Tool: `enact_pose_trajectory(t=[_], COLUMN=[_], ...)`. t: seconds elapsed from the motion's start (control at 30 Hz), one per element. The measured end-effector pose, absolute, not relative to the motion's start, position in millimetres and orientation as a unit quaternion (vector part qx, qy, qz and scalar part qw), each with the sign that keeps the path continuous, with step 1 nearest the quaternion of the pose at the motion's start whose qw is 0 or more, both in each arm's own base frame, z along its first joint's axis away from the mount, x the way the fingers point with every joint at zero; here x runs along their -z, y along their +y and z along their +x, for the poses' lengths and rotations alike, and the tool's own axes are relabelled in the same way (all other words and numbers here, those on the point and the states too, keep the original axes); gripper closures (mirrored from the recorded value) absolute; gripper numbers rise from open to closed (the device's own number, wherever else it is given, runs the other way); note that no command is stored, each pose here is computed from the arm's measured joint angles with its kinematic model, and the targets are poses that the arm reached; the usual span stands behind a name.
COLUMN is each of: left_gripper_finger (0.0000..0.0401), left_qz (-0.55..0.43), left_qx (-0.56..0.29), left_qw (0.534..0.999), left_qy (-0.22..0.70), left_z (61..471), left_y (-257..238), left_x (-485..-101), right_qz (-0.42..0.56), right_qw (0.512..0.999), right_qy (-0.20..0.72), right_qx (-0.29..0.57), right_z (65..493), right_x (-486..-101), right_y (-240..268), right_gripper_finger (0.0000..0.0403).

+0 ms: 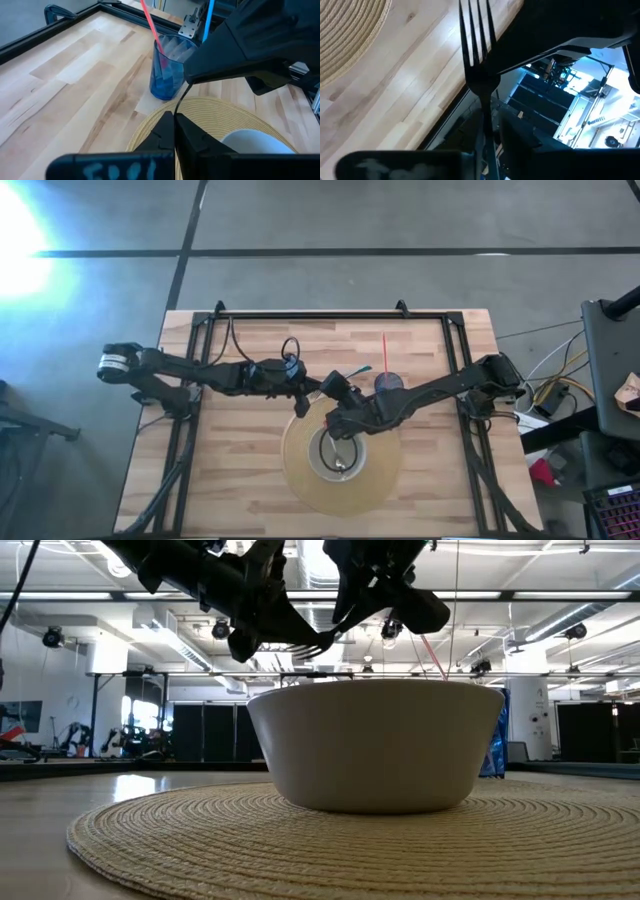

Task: Pick & Place Utensil
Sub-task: Put the orange spoon into the white bowl on the brown placemat

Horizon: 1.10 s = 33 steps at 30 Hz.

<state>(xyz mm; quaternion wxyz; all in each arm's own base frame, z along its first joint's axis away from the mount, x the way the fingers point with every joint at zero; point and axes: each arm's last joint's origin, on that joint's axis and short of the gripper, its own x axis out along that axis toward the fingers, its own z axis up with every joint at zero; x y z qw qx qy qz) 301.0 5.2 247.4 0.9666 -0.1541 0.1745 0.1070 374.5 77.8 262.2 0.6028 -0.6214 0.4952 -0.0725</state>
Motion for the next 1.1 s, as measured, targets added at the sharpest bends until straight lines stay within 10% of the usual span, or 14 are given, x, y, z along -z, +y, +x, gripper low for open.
enact_pose_trajectory(t=[1.1], left_gripper_finger=[0.04], left_qz=[-0.136], left_qx=[-0.158], left_qw=[0.96], left_qy=[0.187], left_z=[287.0], left_y=[10.3], left_x=[-255.5], right_qz=[-0.574], right_qw=[0.655], right_qy=[0.469], right_qx=[0.145], right_z=[364.7], right_x=[-285.4], right_y=[75.2], right_gripper_finger=[0.0252])
